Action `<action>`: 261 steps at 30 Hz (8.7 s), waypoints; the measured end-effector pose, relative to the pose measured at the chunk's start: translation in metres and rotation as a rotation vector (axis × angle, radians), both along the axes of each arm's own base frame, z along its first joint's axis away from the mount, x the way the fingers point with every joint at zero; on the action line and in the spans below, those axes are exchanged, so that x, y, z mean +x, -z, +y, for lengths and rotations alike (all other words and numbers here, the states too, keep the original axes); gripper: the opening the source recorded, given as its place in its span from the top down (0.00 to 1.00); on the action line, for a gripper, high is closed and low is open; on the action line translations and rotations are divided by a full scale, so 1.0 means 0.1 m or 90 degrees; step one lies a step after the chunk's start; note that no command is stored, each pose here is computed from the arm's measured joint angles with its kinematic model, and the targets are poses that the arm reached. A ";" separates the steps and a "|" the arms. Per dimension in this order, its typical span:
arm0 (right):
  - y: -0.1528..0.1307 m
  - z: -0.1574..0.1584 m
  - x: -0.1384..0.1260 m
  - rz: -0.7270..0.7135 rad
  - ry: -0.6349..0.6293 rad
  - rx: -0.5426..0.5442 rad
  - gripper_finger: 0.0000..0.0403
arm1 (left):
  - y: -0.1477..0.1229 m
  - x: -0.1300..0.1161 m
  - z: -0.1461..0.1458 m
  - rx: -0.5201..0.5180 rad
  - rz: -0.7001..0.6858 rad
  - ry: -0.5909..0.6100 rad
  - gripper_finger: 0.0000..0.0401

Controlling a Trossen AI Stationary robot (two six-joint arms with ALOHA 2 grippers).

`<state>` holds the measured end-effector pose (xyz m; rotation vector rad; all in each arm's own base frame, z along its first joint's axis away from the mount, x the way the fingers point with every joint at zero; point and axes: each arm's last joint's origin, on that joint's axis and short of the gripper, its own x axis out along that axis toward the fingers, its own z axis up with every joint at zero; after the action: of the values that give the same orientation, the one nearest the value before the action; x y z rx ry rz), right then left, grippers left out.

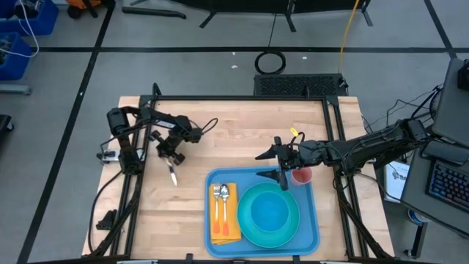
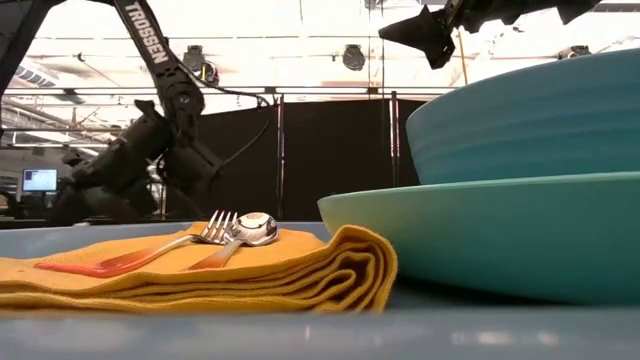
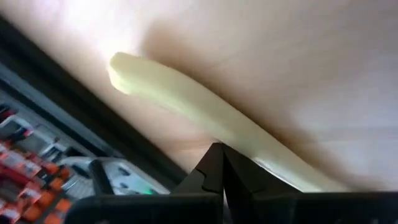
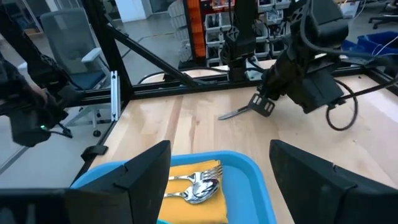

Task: Set up tray
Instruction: Put the yellow table knife on the orange table napkin to the right of the orange spoon

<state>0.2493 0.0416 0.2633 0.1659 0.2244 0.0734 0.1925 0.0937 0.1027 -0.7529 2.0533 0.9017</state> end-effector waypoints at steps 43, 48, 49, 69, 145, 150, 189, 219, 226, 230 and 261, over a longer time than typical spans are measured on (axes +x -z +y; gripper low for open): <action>0.03 -0.01 -0.01 0.018 -0.004 -0.022 0.35 | -1.04 0.96 0.04 0.228 -0.322 0.155 0.99; 0.03 0.03 -0.01 0.016 -0.021 -0.054 0.35 | -1.31 0.84 -0.04 0.372 -0.350 0.087 0.97; 0.03 0.03 -0.01 0.014 -0.023 -0.054 0.35 | -1.34 0.81 -0.04 0.365 -0.359 0.074 0.96; 0.03 0.02 0.01 0.006 0.014 -0.049 0.35 | -2.10 0.44 -1.18 0.829 -0.717 0.146 0.97; 0.20 -1.32 2.55 0.320 -0.162 -0.281 0.43 | -0.94 -1.02 -1.60 0.438 -1.532 0.635 0.91; 0.35 -1.34 2.66 0.332 -0.167 -0.279 0.43 | -0.93 -1.01 -1.61 0.432 -1.529 0.640 0.91; -0.22 -0.22 1.28 0.044 -0.111 -0.145 0.57 | -0.76 -0.48 -1.19 0.526 -1.084 0.004 1.00; 0.03 0.13 0.82 0.032 -0.153 -0.126 0.58 | -0.63 0.03 -0.58 0.427 -0.609 -0.068 0.41; 0.03 0.13 0.82 0.032 -0.154 -0.126 0.58 | -0.39 0.15 -0.54 0.391 -0.560 -0.043 0.41; 0.02 0.13 0.82 0.030 -0.153 -0.125 0.58 | -0.27 0.21 -0.53 0.382 -0.541 -0.034 0.40; 0.04 0.13 0.81 0.044 -0.154 -0.116 0.58 | -0.19 0.52 -0.47 0.336 -0.700 0.043 0.82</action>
<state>0.3306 0.0547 0.2593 -0.0404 0.3174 0.2870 0.2442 0.0466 0.1222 -0.6503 0.8228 0.6918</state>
